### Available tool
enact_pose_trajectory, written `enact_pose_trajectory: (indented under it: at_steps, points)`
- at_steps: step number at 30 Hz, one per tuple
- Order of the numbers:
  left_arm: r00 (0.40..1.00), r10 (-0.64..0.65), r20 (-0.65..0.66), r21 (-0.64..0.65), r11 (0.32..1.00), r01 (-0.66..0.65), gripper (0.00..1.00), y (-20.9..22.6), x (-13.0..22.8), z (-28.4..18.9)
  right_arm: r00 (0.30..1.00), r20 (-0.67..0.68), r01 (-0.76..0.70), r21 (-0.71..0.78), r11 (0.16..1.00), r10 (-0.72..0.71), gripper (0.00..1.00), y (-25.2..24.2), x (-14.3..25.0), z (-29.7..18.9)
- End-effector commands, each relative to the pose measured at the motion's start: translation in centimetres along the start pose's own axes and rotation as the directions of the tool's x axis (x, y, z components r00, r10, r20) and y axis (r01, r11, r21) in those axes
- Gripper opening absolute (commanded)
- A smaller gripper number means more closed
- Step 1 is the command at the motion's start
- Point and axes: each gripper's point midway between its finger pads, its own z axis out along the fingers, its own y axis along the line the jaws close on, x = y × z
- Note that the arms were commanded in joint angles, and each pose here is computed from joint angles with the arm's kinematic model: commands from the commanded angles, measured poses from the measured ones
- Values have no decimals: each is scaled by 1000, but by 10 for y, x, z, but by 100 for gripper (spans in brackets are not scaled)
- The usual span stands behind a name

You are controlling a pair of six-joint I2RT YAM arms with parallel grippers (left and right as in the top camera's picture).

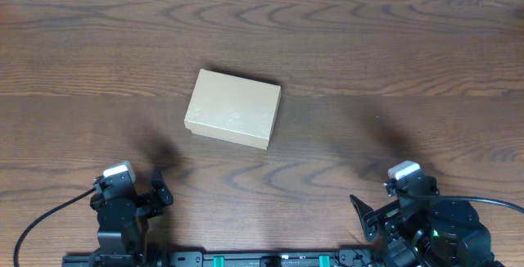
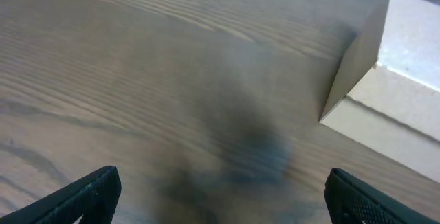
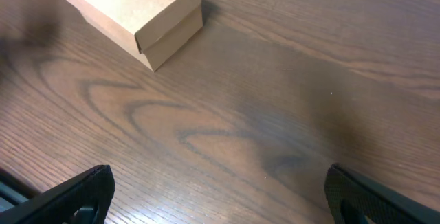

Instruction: Pack container

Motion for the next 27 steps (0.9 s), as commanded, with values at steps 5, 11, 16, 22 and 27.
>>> enact_pose_trajectory:
  at_steps: [5,11,16,22,27]
  points:
    - [997,55,-56,-27,998,-56,95,6,16,2,1000,0,-18,9,1000,18,99,-2,1,0]
    - [991,63,-118,-34,997,-68,95,9,31,0,1000,0,-18,9,1000,18,99,-2,1,0]
    - [989,65,-129,-35,997,-70,95,10,34,0,1000,0,-18,9,1000,18,99,-2,1,0]
    - [989,65,-130,-35,997,-70,95,10,34,0,1000,0,-17,10,1000,17,99,-2,1,0]
    - [989,65,-130,-35,997,-70,95,10,34,0,998,58,-32,111,993,26,99,-20,-9,-2]
